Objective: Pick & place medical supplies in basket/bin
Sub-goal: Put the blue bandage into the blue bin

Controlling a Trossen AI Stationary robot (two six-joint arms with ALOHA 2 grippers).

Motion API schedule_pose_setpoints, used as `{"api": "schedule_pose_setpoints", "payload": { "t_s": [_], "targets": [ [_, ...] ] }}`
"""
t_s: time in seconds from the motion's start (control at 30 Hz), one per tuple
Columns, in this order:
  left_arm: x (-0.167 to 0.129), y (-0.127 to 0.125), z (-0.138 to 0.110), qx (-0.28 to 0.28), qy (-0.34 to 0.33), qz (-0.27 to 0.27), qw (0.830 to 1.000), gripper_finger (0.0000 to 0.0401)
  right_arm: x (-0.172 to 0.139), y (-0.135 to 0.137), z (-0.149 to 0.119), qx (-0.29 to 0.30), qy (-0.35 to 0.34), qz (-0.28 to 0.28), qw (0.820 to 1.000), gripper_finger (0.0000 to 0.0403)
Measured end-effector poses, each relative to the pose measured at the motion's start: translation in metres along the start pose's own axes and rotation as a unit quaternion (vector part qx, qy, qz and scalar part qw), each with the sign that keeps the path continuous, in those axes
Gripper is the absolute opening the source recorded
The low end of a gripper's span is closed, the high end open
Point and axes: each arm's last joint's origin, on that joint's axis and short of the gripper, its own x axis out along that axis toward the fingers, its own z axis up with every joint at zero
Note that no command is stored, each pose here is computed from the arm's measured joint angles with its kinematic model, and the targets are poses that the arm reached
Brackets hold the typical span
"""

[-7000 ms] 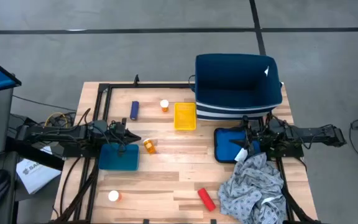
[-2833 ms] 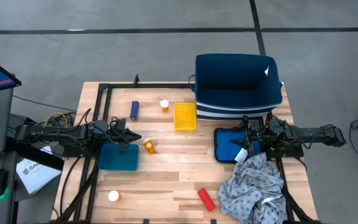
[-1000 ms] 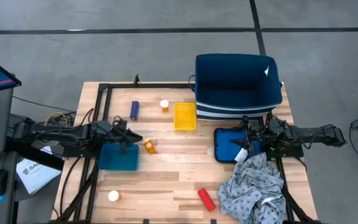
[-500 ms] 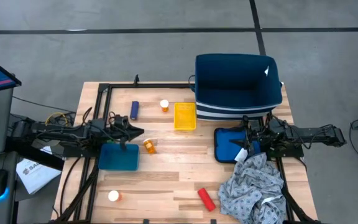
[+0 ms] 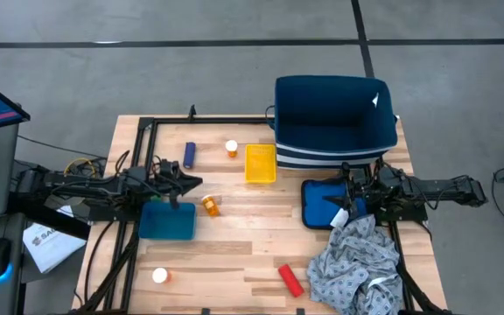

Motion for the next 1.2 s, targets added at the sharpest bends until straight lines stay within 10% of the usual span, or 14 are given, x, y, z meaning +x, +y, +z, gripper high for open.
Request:
{"api": "schedule_pose_setpoints", "payload": {
  "t_s": [1.2],
  "targets": [
    [-0.0002,0.0001,0.0057,-0.043,-0.044,0.027,0.998,0.0017,-0.0004,-0.0017,0.0054,0.051,-0.039,-0.044,0.997,0.0258]
  ]
}}
